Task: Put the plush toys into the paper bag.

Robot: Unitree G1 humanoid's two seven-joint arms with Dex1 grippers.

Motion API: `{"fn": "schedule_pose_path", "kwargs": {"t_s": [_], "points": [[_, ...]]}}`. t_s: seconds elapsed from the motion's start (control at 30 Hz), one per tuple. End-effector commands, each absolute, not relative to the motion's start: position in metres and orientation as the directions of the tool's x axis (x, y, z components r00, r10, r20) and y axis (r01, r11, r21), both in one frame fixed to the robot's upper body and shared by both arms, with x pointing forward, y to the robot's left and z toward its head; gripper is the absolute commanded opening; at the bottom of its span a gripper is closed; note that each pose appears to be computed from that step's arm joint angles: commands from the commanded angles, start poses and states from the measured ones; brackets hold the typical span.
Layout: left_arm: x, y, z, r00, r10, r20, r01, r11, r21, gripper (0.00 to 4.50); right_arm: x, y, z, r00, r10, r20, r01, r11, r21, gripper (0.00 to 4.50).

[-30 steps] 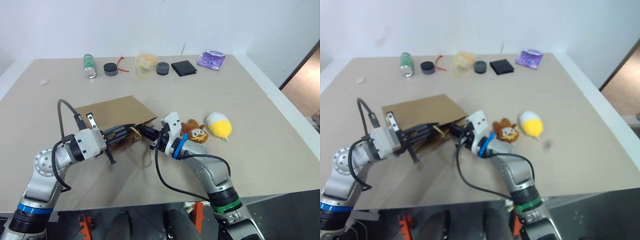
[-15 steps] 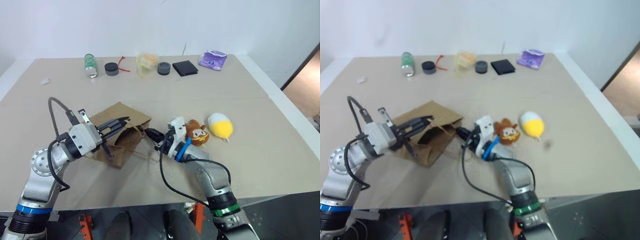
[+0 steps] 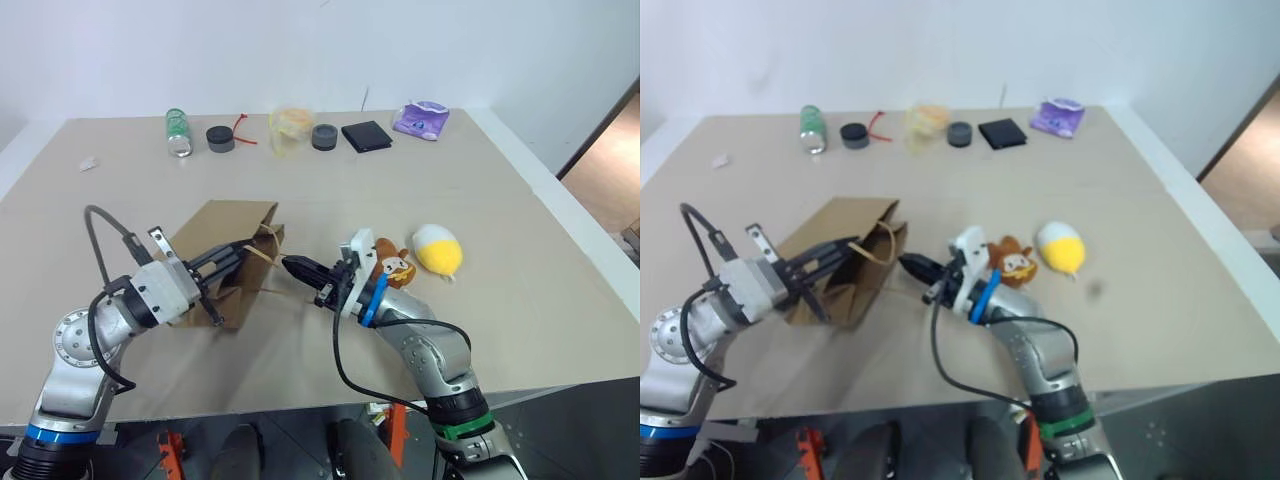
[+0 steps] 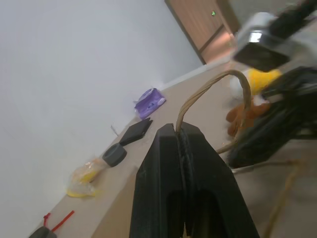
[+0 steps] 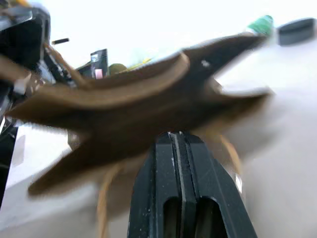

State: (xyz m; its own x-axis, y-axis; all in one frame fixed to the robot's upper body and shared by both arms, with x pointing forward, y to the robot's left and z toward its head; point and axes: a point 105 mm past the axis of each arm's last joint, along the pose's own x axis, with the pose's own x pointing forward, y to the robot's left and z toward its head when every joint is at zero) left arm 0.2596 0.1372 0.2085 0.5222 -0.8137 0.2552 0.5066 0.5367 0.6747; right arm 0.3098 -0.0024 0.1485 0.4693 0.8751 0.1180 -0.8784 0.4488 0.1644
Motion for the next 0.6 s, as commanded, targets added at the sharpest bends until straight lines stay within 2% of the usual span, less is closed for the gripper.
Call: {"fn": "schedule_pose_path", "kwargs": {"t_s": [0.03,0.37,0.6], "points": [[0.251,0.130,0.217,0.473,-0.835,0.280,0.488,0.513,0.706,0.00,0.312,0.010,0.156,0.441,0.886,0.144,-0.895,0.423,0.141,0.05],[0.248,0.124,0.213,0.444,-0.854,0.272,0.508,0.490,0.709,0.00,0.321,0.052,0.151,0.390,0.910,0.142,-0.909,0.356,0.216,0.05],[0.248,0.130,0.227,0.461,-0.826,0.325,0.445,0.532,0.720,0.00,0.345,0.059,0.099,0.542,0.831,-0.125,-0.815,0.556,0.163,0.05]]}}
